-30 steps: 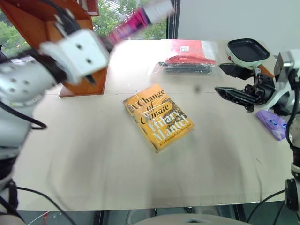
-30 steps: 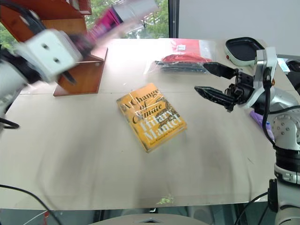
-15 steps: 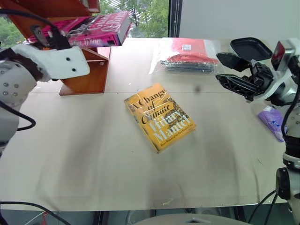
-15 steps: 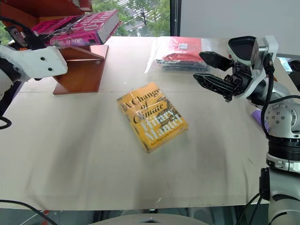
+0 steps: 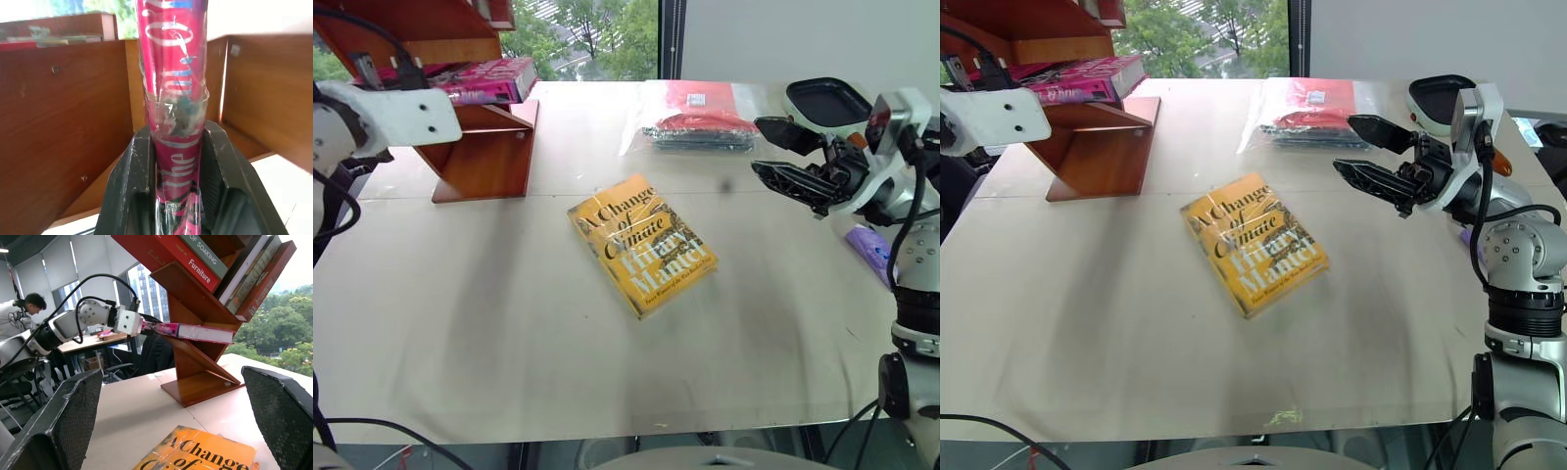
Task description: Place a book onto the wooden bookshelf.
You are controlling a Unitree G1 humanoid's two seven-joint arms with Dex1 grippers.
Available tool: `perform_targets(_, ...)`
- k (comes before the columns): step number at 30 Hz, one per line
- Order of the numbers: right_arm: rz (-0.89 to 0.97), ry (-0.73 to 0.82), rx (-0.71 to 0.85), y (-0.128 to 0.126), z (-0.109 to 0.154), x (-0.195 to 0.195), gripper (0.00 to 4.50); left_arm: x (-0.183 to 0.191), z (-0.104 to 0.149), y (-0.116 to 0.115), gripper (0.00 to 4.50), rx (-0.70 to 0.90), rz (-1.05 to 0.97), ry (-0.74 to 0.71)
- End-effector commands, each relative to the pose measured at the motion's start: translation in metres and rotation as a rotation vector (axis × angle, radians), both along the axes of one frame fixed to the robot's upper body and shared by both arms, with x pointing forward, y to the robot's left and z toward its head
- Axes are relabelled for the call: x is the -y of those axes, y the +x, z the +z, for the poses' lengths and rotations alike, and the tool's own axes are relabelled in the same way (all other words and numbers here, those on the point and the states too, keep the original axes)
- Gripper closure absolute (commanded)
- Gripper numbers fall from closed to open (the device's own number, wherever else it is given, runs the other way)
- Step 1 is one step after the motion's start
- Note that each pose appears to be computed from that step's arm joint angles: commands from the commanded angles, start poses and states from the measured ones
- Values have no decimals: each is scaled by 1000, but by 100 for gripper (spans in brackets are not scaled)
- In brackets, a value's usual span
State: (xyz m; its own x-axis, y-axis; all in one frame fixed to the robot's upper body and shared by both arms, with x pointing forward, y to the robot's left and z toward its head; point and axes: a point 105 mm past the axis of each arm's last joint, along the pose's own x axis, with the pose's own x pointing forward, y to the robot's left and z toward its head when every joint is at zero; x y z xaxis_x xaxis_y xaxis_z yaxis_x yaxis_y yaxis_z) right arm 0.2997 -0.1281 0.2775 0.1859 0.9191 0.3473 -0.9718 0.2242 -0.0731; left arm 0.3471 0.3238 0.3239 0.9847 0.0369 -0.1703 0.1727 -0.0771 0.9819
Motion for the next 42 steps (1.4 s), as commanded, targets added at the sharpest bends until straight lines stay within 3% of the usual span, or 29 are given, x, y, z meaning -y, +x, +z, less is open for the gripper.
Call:
perform_targets(1,-19,4,67,-8,10,3,0,-17,9,0,392,3,63,18)
perform_targets(5,-35,5,66,-10,8,4,0,-26,7,3,392,-12,110,-10)
perform_targets(13,-49,3,65,-8,7,6,0,-36,6,2,15,16,165,-55)
perform_targets(20,-49,-1,63,-7,5,8,0,-48,17,-9,6,115,222,-75)
perform_targets(27,-61,-29,44,-8,-5,14,0,-31,61,-35,6,393,125,-51)
perform_targets(29,-71,-30,33,-8,-9,16,0,-14,68,-41,6,461,36,-122)
perform_targets(31,-94,-29,15,-8,-13,19,0,13,69,-49,6,506,-137,-402)
perform_targets(34,-143,-39,-17,-5,-27,27,0,43,40,-53,6,401,-297,-770)
perform_targets(35,-171,-64,-21,-4,-37,30,0,53,17,-53,6,293,-332,-892)
perform_targets(37,-200,-96,-20,-3,-49,33,0,66,-7,-58,6,166,-364,-1010)
perform_targets(39,-382,-112,9,15,-61,42,0,78,-70,-65,6,-128,-293,-1117)
perform_targets(42,-479,-228,23,22,-90,47,0,89,-125,-81,6,-340,-270,-1298)
